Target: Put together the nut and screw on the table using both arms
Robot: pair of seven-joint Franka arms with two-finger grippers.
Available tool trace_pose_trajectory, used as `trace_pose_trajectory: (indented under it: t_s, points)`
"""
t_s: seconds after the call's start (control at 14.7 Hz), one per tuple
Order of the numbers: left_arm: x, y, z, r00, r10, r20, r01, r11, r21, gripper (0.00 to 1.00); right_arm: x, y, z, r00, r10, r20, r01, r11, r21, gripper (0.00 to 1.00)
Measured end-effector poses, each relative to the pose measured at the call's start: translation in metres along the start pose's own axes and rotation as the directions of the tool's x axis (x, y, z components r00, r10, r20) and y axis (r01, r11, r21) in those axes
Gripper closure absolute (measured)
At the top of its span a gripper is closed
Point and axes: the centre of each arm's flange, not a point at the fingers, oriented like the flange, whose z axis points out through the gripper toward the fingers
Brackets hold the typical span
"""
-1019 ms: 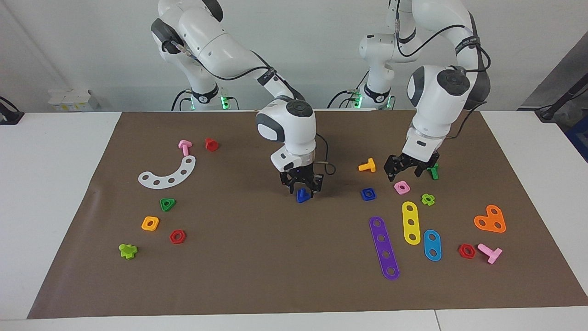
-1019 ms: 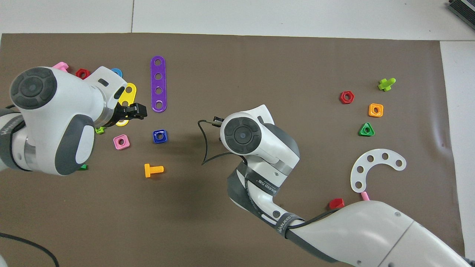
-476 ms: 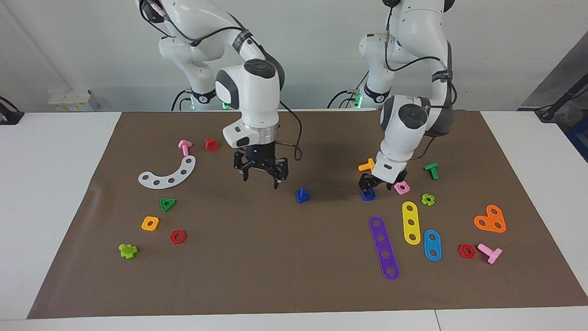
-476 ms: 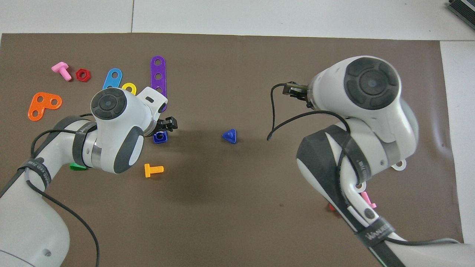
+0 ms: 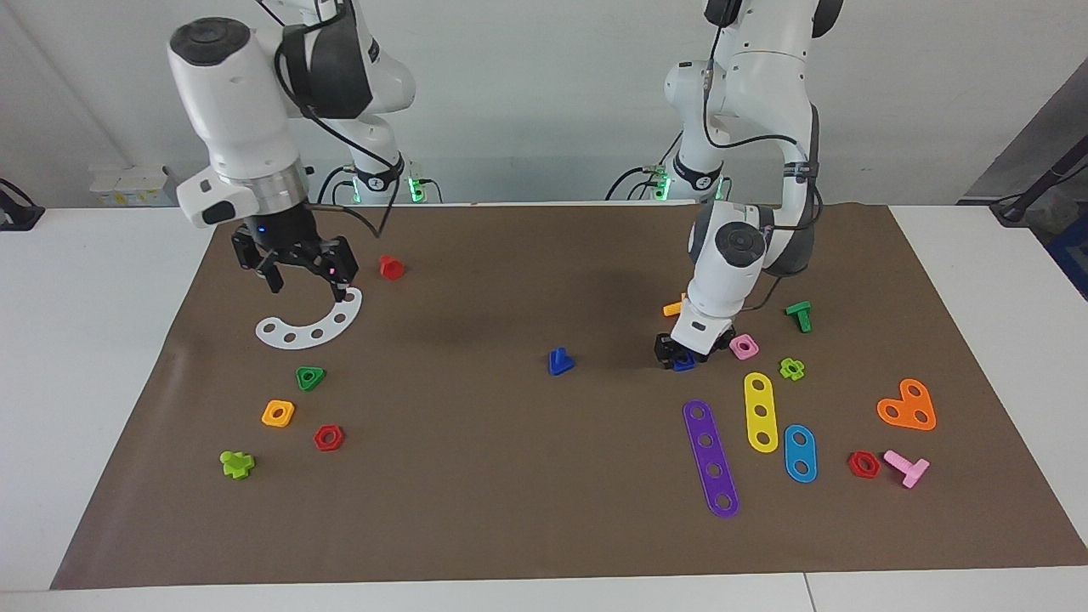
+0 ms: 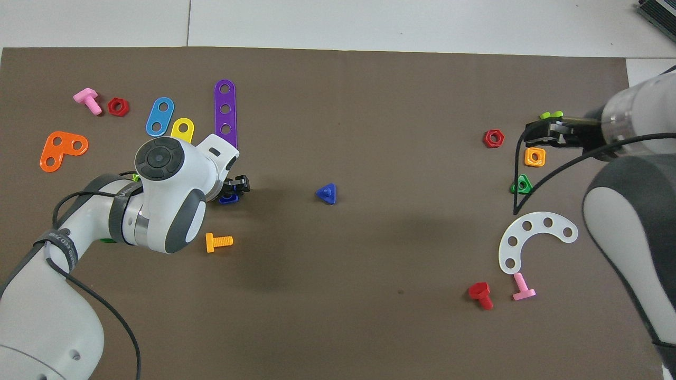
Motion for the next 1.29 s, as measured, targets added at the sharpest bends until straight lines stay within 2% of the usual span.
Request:
trace_pose_trajectory:
  t_s: [0.07,0.14,0.27,0.34,0.68,0.95,1.29]
  points:
    - [0.0,0.0,0.0,1.0,0.001,-0.001,-0.001,1.0,0.0,0.26,-0.005,0.02,-0.009,1.0,-0.007,0.019,0.007,1.0,0.002,0.0]
    - [0.0,0.0,0.0,1.0,0.001,-0.001,-0.001,1.0,0.0,0.26,-0.011,0.036,-0.018,0.999,-0.016,0.039,0.016,1.0,0.002,0.0]
    - [0.001,0.0,-0.004,1.0,0.001,-0.007,-0.001,1.0,-0.002,0.48,-0.026,0.06,-0.037,0.997,-0.04,0.072,0.04,0.999,0.004,0.0]
    - [0.001,0.0,-0.004,1.0,0.003,-0.008,-0.003,1.0,-0.002,0.54,-0.032,0.064,-0.043,0.995,-0.046,0.084,0.046,0.999,0.005,0.0]
    - [0.004,0.0,-0.008,1.0,0.003,-0.006,-0.003,1.0,-0.001,0.54,-0.041,0.051,-0.044,0.99,-0.071,0.119,0.071,0.997,0.006,0.0]
    - [0.019,0.012,-0.039,1.0,0.009,-0.016,-0.009,1.0,-0.005,0.54,-0.041,0.051,-0.044,0.991,-0.065,0.119,0.065,0.998,0.005,0.0]
    - [0.014,0.07,-0.069,0.999,0.011,-0.031,-0.012,1.0,-0.017,0.54,-0.042,0.049,-0.043,0.991,-0.039,0.125,0.034,0.999,0.039,0.0]
